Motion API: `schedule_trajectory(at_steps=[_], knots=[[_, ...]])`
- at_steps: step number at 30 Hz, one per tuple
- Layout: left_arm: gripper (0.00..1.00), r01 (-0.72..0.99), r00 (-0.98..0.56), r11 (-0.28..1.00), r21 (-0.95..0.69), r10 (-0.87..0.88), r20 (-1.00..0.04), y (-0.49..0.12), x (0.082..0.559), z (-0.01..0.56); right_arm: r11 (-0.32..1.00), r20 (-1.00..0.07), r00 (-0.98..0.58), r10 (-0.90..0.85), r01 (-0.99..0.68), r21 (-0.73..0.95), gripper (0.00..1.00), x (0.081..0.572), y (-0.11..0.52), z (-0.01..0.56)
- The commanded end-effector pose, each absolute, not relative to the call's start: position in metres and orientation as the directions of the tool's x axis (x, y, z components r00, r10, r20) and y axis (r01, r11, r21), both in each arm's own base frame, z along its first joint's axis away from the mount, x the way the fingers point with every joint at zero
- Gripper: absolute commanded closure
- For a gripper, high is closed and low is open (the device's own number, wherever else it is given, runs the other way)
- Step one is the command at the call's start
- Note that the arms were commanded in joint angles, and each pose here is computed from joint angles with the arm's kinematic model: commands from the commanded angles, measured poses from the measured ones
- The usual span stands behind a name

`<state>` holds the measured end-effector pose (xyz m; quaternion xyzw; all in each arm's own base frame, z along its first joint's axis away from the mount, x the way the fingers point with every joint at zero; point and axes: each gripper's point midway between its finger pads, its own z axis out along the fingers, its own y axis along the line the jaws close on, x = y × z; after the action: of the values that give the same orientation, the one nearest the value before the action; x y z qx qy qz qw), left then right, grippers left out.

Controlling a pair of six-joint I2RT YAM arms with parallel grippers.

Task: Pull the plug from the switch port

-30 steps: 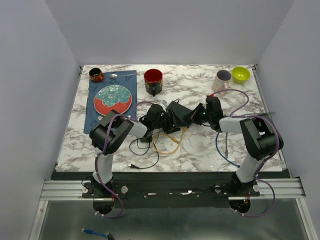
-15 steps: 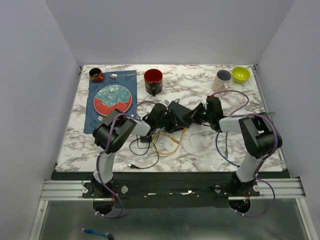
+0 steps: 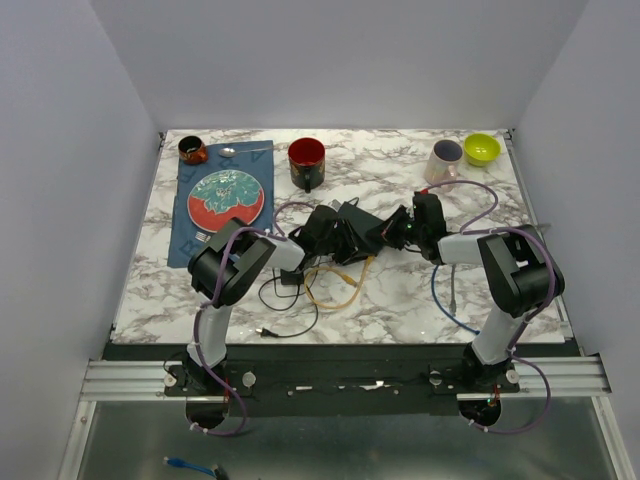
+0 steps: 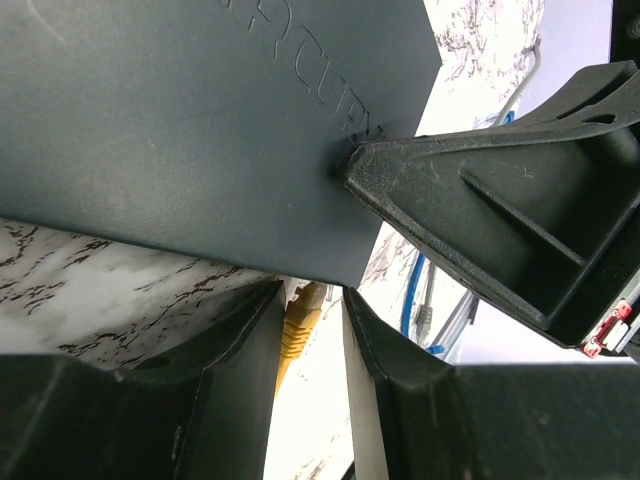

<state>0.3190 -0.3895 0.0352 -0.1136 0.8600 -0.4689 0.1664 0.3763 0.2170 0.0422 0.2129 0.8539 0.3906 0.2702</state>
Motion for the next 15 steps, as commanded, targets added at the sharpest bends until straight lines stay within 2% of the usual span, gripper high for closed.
schedule_trajectory(at_steps=[1,7,15], knots=[[0.59,-0.069,-0.921,0.544,-0.836,-0.356,-0.155,-0.3927,0.3184,0.0250,0.663,-0.240,-0.793,0.560,0.255,0.703,0.99,0.3536,0.2022,-0.0002],[0.61,-0.075,-0.924,0.533,-0.843,-0.355,-0.142,-0.3950,0.3180,0.0245,0.663,-0.241,-0.794,0.558,0.253,0.704,0.99,0.3540,0.2025,0.0003],[0.73,-0.085,-0.925,0.521,-0.849,-0.358,-0.126,-0.3970,0.3179,0.0233,0.666,-0.243,-0.794,0.557,0.252,0.702,0.99,0.3538,0.2022,-0.0001]])
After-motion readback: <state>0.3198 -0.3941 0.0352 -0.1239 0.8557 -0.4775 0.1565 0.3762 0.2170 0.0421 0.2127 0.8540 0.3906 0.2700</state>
